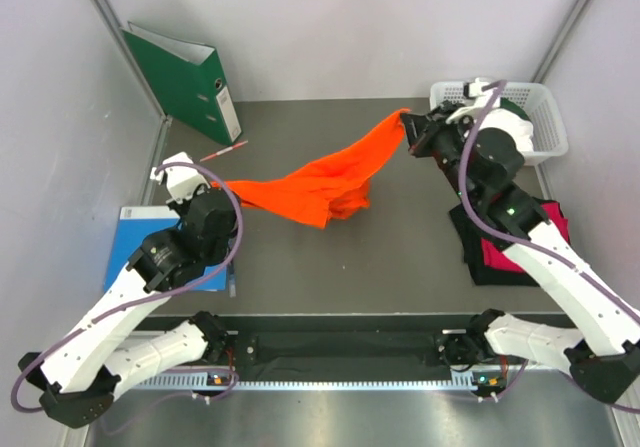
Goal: Fold and stack the t-shirts
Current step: Flatten out the tshirt
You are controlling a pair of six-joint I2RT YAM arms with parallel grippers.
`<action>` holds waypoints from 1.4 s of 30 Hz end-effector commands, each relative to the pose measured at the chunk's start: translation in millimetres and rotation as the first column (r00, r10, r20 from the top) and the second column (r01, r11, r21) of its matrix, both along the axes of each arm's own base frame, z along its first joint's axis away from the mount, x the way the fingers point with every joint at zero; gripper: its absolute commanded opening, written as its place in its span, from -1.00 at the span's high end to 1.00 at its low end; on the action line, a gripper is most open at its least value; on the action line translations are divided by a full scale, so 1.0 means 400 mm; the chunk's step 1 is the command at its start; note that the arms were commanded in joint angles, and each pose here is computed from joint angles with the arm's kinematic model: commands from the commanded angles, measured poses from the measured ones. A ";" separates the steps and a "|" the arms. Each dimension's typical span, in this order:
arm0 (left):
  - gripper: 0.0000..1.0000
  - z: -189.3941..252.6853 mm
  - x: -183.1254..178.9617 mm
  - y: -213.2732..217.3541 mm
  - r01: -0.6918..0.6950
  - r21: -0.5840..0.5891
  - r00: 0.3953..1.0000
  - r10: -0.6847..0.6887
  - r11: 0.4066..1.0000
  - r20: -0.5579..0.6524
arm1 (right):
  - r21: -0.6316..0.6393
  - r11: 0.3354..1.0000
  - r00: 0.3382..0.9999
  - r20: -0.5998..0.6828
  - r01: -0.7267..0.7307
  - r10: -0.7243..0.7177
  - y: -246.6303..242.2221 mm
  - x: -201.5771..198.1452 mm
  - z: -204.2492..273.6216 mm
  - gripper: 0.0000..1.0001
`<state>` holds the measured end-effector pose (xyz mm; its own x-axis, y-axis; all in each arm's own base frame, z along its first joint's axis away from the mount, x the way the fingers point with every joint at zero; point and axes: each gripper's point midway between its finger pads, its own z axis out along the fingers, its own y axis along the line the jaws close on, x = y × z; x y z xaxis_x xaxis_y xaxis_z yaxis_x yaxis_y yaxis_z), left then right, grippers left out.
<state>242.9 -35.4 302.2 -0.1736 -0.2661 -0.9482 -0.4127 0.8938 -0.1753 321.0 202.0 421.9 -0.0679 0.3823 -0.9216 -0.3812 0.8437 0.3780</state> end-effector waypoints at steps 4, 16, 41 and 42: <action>0.94 -0.057 -0.009 0.016 -0.052 0.011 0.998 0.053 0.999 -0.044 | -0.095 0.985 0.989 -0.018 0.146 -0.148 -0.107 -0.008 -0.020 1.00; -0.96 -0.045 -0.009 -0.030 0.123 -0.014 0.992 -0.123 0.992 -0.012 | -0.159 0.980 0.980 -0.174 -0.124 0.096 0.073 0.095 -0.150 1.00; -0.96 -0.336 0.158 -0.201 0.195 -0.063 0.965 -0.203 0.979 -0.166 | -0.205 0.811 0.786 -0.458 -0.548 0.415 0.501 0.013 -0.552 -0.94; -0.96 -0.370 0.165 -0.220 0.235 -0.096 0.948 -0.249 0.967 -0.197 | -0.218 0.830 0.808 -0.448 -0.513 0.382 0.472 0.025 -0.542 -0.95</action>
<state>284.6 -109.6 166.1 -0.4539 -0.1478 -0.8787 -0.2224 0.9737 -0.0489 310.6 417.8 114.8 -0.6445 -0.2582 -0.7197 -0.6538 0.6742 0.3435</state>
